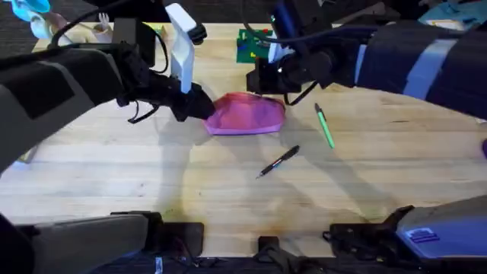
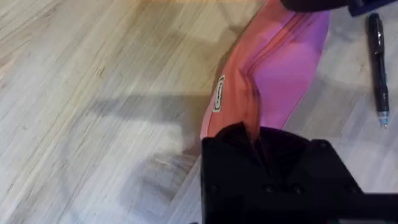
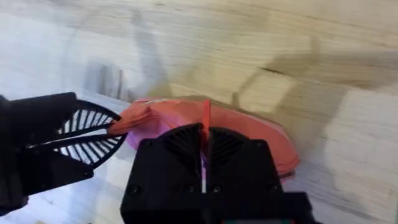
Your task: Unzip the bag, pick up the pens from the table one at a time and place them inside, then zip the bag closed.
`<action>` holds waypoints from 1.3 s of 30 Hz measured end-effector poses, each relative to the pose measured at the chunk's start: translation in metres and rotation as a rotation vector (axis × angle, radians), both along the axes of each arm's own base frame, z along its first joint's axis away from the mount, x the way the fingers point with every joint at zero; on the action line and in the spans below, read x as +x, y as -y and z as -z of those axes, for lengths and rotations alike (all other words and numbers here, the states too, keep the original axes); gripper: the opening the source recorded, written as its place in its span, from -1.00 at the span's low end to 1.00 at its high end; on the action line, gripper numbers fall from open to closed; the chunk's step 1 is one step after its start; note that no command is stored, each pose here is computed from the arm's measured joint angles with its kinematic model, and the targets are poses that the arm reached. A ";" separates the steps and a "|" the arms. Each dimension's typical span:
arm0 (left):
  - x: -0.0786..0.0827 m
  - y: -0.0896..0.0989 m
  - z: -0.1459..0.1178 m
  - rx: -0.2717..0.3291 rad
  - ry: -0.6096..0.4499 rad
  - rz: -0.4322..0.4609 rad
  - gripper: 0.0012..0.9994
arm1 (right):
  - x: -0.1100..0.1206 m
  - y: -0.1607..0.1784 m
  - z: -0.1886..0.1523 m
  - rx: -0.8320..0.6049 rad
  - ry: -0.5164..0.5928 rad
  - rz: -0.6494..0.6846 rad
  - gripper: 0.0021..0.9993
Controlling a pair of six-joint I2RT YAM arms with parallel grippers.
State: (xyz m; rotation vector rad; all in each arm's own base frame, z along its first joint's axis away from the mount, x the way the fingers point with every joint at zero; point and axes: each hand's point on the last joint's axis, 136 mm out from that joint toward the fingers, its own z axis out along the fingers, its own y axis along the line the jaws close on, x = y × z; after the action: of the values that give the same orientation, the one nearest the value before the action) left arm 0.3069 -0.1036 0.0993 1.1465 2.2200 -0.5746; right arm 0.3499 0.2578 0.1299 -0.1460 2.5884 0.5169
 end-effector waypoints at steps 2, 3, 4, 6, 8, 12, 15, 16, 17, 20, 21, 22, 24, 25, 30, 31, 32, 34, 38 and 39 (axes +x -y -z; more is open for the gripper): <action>0.000 0.000 0.000 0.000 0.000 0.000 -0.92 | -0.001 -0.005 -0.001 0.004 0.009 -0.011 -0.94; 0.000 0.000 0.000 0.000 0.000 0.000 -0.92 | 0.000 -0.008 -0.001 0.008 0.017 -0.017 -0.94; 0.000 0.000 0.000 0.000 0.000 0.000 -0.92 | 0.000 -0.012 -0.001 0.012 0.023 -0.023 -0.94; 0.000 0.000 0.000 0.000 0.000 0.000 -0.92 | -0.001 -0.018 0.000 0.016 0.029 -0.034 -0.94; 0.000 0.000 0.000 0.000 0.000 0.000 -0.92 | -0.001 -0.024 0.003 0.021 0.033 -0.045 -0.94; 0.000 0.000 0.000 0.000 0.000 0.000 -0.92 | -0.002 -0.036 0.007 0.033 0.038 -0.059 -0.94; 0.000 0.000 0.000 0.000 -0.001 0.000 -0.92 | -0.003 -0.043 0.004 0.043 0.055 -0.072 -0.94; 0.000 0.000 0.000 0.000 -0.001 0.000 -0.92 | -0.003 -0.047 0.003 0.049 0.063 -0.076 -0.94; 0.000 0.000 0.000 0.000 -0.001 0.000 -0.92 | -0.003 -0.050 0.001 0.057 0.073 -0.080 -0.94; 0.000 0.000 0.000 0.000 -0.001 0.000 -0.92 | -0.005 -0.060 -0.003 0.074 0.092 -0.095 -0.94; 0.000 0.000 0.000 0.000 -0.001 0.000 -0.92 | -0.006 -0.063 -0.003 0.076 0.096 -0.098 -0.94; 0.000 0.000 0.000 0.000 -0.001 0.000 -0.92 | -0.006 -0.065 -0.003 0.078 0.102 -0.101 -0.94; 0.000 0.000 0.000 0.001 -0.001 0.000 -0.92 | -0.006 -0.068 -0.004 0.081 0.110 -0.101 -0.94; 0.000 0.000 0.000 0.001 -0.001 0.000 -0.92 | -0.006 -0.069 -0.004 0.085 0.112 -0.100 -0.94; 0.000 0.000 0.000 0.001 -0.002 -0.001 -0.92 | -0.005 -0.071 -0.007 0.105 0.112 -0.077 -0.94; 0.000 -0.001 0.000 0.001 -0.003 -0.002 -0.92 | -0.005 -0.072 -0.007 0.108 0.112 -0.074 -0.94; 0.000 -0.001 0.000 0.001 -0.003 -0.002 -0.92 | -0.004 -0.072 -0.007 0.110 0.111 -0.072 -0.94; 0.000 -0.001 0.000 0.001 -0.003 -0.004 -0.92 | -0.004 -0.072 -0.008 0.114 0.111 -0.068 -0.94; 0.000 -0.001 0.000 0.001 -0.003 -0.004 -0.92 | -0.004 -0.071 -0.007 0.114 0.103 -0.060 -0.94; 0.000 -0.001 0.000 0.001 -0.003 -0.004 -0.92 | -0.005 -0.069 -0.005 0.110 0.096 -0.057 -0.94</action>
State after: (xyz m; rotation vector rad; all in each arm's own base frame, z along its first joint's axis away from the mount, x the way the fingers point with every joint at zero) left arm 0.3067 -0.1024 0.0990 1.1420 2.2251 -0.5746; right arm 0.3450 0.3272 0.1352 -0.2025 2.4623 0.6554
